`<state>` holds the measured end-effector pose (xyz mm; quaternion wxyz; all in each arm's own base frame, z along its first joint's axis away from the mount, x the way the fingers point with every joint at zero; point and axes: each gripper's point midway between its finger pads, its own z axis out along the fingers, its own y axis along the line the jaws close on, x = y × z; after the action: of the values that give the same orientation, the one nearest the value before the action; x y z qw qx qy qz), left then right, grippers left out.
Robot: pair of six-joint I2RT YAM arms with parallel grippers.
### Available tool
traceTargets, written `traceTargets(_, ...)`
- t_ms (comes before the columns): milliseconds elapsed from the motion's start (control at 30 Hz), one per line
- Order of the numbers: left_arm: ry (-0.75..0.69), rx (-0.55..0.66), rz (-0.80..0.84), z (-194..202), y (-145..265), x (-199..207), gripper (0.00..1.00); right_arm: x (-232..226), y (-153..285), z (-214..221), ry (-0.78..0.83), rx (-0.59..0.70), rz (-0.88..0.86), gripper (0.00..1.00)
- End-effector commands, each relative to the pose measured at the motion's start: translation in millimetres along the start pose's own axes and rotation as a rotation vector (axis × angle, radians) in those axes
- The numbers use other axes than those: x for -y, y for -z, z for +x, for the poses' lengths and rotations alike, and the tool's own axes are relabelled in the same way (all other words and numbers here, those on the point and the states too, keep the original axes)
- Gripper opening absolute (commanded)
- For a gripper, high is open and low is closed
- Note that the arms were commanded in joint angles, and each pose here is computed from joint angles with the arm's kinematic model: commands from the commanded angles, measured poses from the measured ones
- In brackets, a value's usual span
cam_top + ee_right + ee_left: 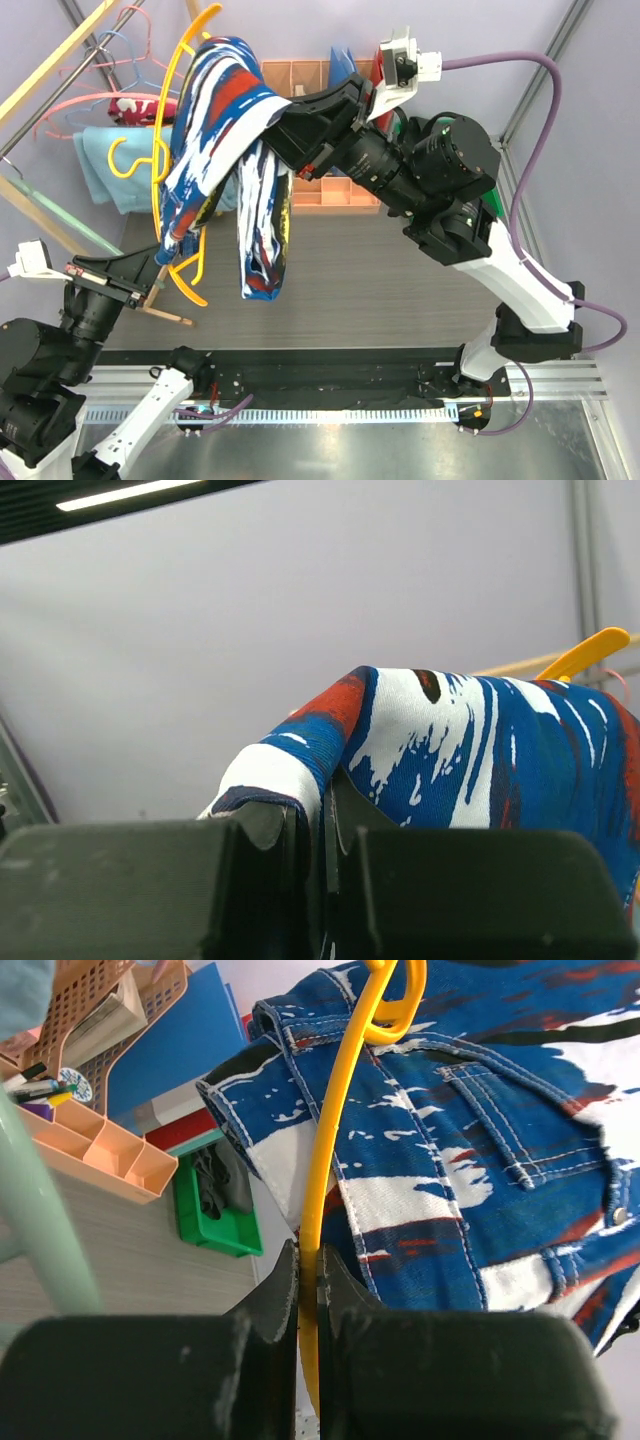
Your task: Remove the trousers from the hanger
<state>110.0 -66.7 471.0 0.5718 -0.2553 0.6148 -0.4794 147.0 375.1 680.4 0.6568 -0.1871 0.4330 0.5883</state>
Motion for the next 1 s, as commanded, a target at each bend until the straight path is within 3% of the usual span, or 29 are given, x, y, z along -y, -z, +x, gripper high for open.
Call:
traceTargets(0, -0.036, 0.014, -0.033, -1.5, -4.8, -7.2, 0.0, -52.8, 9.3, -103.2, 0.006, 0.33, -0.23, 0.01)
traceTargets(200, -0.069, 0.007, -0.066, -1.1, -5.9, -13.3, 0.0, -54.9, 18.9, -78.8, 0.061, 0.267, -0.271, 0.01)
traceTargets(400, -0.211, 0.026, -0.13, -8.5, -12.6, -25.6, 0.0, -76.0, 30.0, -65.5, 0.074, 0.191, -0.399, 0.01)
traceTargets(567, -0.323, -0.075, -0.066, 9.0, -34.4, -16.6, 0.0, -70.5, 11.0, -42.1, 0.114, 0.142, -0.398, 0.01)
traceTargets(767, -0.396, -0.166, -0.054, 25.1, -33.9, -23.8, 0.0, -40.6, -19.4, -33.9, 0.179, 0.175, -0.252, 0.01)
traceTargets(967, -0.498, -0.213, -0.167, 29.3, -30.0, -56.9, 0.0, -59.1, -21.7, -49.3, 0.119, 0.25, -0.339, 0.01)
